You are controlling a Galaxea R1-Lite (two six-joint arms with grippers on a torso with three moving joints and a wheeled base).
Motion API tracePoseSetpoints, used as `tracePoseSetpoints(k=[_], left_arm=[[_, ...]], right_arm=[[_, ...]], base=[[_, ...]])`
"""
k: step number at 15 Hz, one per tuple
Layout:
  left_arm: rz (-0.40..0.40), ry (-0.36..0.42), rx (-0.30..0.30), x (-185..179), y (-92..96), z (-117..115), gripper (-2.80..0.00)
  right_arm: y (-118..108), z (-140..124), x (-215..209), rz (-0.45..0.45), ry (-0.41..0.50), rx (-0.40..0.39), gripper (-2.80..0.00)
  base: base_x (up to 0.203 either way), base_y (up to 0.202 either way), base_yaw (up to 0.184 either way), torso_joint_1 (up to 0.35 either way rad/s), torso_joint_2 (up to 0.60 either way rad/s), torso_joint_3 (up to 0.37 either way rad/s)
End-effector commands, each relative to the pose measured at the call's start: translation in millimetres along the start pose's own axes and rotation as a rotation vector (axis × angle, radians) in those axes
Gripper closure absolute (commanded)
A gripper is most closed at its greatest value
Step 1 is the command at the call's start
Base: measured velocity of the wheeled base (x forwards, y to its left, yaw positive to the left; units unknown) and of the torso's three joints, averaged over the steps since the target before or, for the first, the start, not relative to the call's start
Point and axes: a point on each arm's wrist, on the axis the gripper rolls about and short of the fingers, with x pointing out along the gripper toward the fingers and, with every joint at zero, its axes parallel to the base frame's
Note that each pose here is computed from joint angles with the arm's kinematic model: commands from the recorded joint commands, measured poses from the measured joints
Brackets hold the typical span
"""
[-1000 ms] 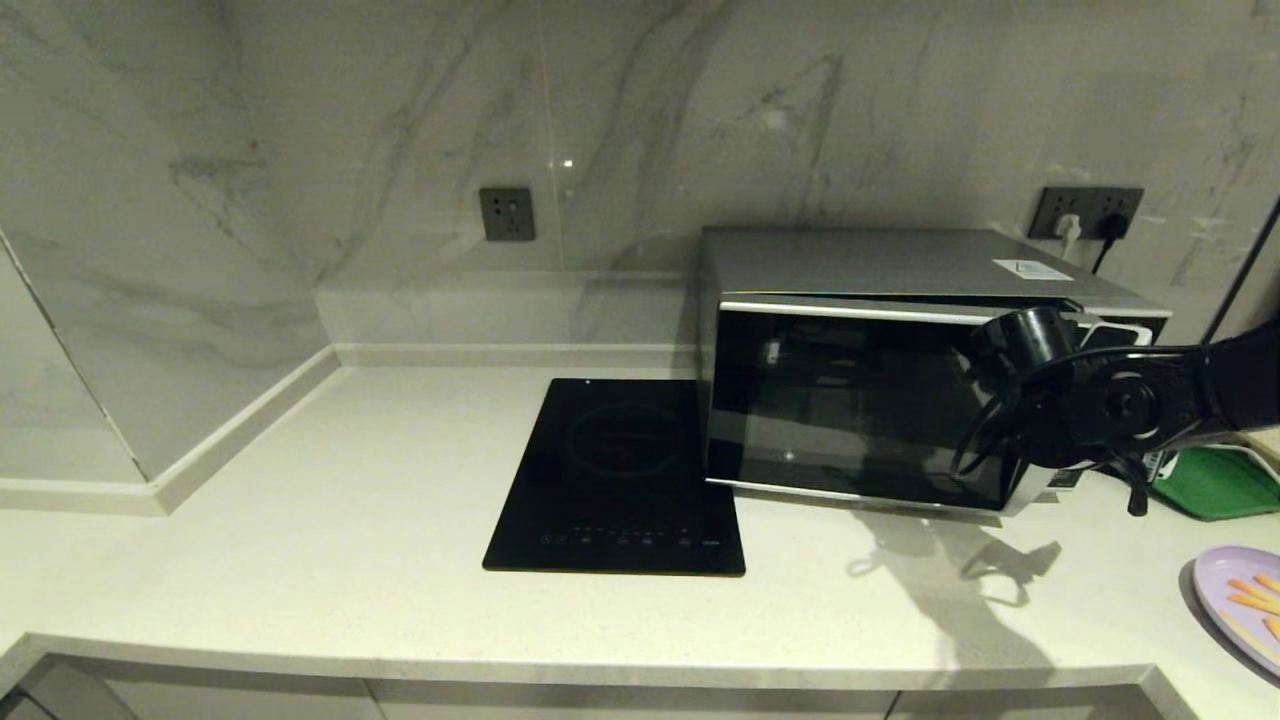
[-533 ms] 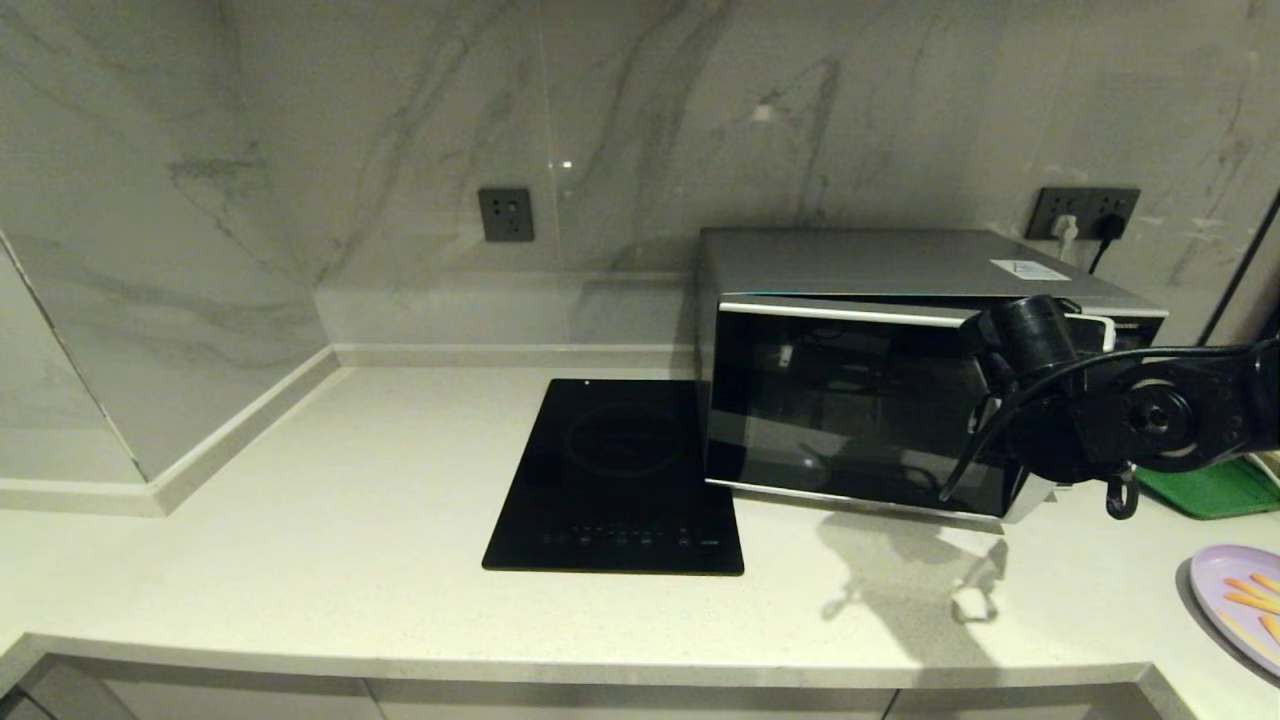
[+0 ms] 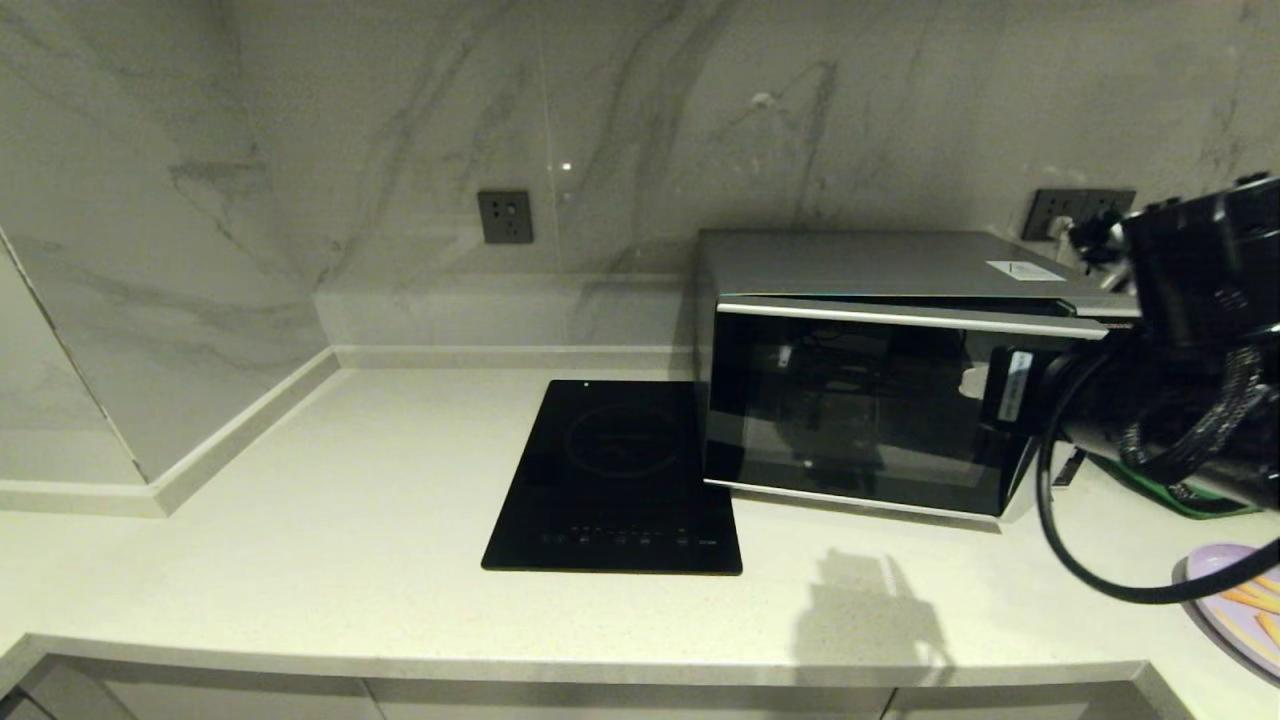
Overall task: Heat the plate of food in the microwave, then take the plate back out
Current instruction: Open the microwave oven
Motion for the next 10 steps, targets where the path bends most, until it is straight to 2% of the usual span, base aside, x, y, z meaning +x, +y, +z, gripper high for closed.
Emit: tracePoseSetpoints(k=[1,4,7,8,10], left_arm=[[0.001,-0.002,-0.001,0,0.0,0,0.00],[0.001,-0.002,-0.001,0,0.0,0,0.00],[0.001,0.000,-0.001,0,0.0,0,0.00],[0.001,-0.002,-0.001,0,0.0,0,0.00],[0.001,-0.002,-0.001,0,0.0,0,0.00]], right_arm=[[-17,35,-27,0.041,-0.053,0.139,0.00],[-29,75,-11,0.003,-0.025,0.341,0.00],[-45,100,39,-0.034,0.094,0.549,0.00],[-55,104,56,-0.023,0.150,0.627,0.00],[-71,112,75,0.056,0.241,0.761,0.00]], base=[[0.000,0.000,0.000,0.000,0.00,0.000],[0.000,0.000,0.000,0.000,0.00,0.000],[0.000,0.000,0.000,0.000,0.00,0.000],[0.000,0.000,0.000,0.000,0.00,0.000],[0.000,0.000,0.000,0.000,0.00,0.000]])
